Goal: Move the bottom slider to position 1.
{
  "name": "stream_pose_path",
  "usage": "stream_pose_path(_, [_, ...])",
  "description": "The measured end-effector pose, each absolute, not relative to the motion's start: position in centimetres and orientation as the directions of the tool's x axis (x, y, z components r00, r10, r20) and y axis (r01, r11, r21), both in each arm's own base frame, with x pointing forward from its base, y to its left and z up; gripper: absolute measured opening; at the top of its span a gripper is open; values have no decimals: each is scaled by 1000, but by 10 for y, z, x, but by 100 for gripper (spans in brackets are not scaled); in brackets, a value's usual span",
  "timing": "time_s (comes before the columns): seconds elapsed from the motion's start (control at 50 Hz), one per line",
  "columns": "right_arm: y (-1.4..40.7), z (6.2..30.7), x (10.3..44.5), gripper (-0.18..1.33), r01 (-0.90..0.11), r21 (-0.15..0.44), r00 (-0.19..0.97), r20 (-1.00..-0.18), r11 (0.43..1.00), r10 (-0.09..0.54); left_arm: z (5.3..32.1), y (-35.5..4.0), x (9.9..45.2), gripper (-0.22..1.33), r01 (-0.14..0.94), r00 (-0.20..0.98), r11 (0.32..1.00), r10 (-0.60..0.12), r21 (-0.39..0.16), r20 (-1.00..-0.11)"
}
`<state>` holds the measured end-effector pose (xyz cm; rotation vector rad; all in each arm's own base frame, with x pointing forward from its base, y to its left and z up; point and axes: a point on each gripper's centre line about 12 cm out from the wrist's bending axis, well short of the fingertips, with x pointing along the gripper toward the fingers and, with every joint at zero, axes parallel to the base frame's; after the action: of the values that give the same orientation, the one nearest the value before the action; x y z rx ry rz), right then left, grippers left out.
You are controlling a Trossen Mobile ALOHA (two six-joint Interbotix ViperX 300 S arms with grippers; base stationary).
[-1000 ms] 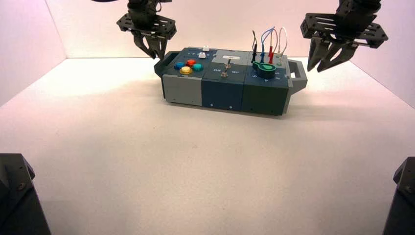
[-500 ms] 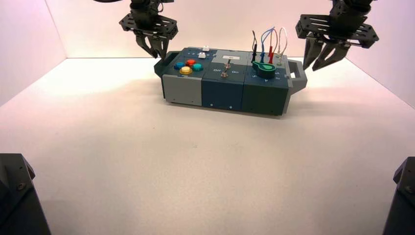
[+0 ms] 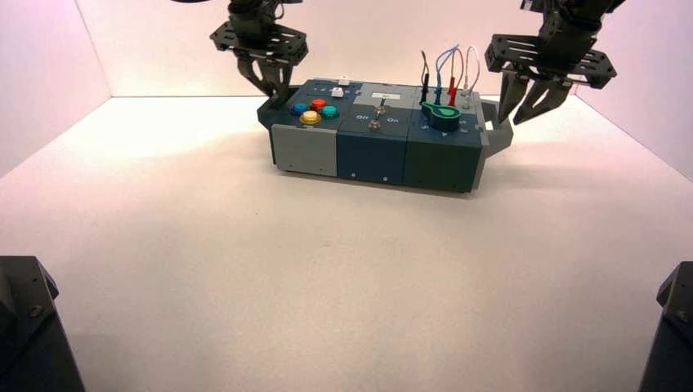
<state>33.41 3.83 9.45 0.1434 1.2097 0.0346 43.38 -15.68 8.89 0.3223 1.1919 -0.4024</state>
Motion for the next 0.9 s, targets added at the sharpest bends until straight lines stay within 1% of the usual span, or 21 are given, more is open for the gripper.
stream_pose_path(0.24, [38,92,336,68,52,129,350,-931,990,103,91,-158,437,73,474,318,880,-134,35,-939])
stream_pose_path(0.4, [39,88,336,68,54,129,340,-935,990,104,85,-158,438,73,486,306,873,-129,38,-943])
stream_pose_path(0.9, [40,84,343,68,59,133,337,-936,989,106,80,-143,445,73,465,294,884,-111,40,-949])
